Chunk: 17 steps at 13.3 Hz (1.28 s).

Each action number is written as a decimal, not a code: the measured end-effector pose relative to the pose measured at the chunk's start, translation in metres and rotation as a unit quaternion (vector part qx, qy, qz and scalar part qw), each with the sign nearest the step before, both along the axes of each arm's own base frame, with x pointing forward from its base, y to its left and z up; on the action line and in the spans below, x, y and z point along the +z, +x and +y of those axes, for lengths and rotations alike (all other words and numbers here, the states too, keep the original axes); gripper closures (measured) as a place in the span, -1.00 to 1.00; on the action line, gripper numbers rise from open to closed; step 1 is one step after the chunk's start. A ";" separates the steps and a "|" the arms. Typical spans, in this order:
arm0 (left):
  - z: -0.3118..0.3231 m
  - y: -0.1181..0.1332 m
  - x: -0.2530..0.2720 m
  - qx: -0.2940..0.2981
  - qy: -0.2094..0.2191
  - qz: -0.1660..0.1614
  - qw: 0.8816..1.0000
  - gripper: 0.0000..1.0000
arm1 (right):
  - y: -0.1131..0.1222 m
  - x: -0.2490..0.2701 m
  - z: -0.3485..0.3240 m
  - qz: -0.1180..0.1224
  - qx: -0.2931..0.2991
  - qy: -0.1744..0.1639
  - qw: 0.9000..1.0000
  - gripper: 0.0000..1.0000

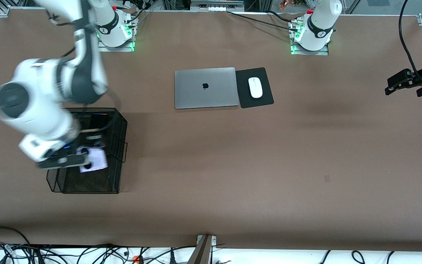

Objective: Place phones with both arms
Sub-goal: 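Carry the white phone with the right gripper over the organizer's back pocket, then lower the white phone into the organizer, open and lift the right gripper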

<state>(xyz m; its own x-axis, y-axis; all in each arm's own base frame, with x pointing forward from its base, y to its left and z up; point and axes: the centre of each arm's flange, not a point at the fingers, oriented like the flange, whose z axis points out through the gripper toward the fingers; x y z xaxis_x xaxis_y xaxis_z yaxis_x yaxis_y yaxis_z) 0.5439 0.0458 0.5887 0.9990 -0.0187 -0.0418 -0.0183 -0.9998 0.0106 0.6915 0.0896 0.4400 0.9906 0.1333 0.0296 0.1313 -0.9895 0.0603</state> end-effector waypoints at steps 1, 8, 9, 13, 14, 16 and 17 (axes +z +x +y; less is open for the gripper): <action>0.000 0.000 0.000 0.000 0.000 0.000 1.000 -1.00 | 0.007 -0.012 -0.028 -0.005 -0.006 0.006 1.000 -0.67; 0.005 -0.001 0.000 0.005 0.000 0.002 1.000 -1.00 | 0.032 -0.124 -0.059 -0.001 -0.042 0.010 0.999 -0.67; 0.005 -0.001 0.000 0.005 0.000 0.002 1.000 -1.00 | 0.032 -0.136 -0.057 0.005 -0.045 0.014 0.999 -0.67; 0.005 -0.001 0.000 0.005 0.000 0.003 1.000 -1.00 | 0.031 -0.166 -0.062 0.019 -0.062 0.023 0.998 -0.67; 0.005 -0.001 0.000 0.005 0.000 0.003 1.000 -1.00 | 0.031 -0.167 -0.063 0.019 -0.064 0.023 0.997 -0.82; 0.005 -0.001 0.000 0.005 0.000 0.003 1.000 -1.00 | 0.032 -0.166 -0.062 0.017 -0.065 0.026 0.997 -1.00; 0.005 -0.001 0.000 0.005 0.000 0.003 1.000 -1.00 | 0.032 -0.164 -0.062 0.015 -0.065 0.026 0.997 -1.00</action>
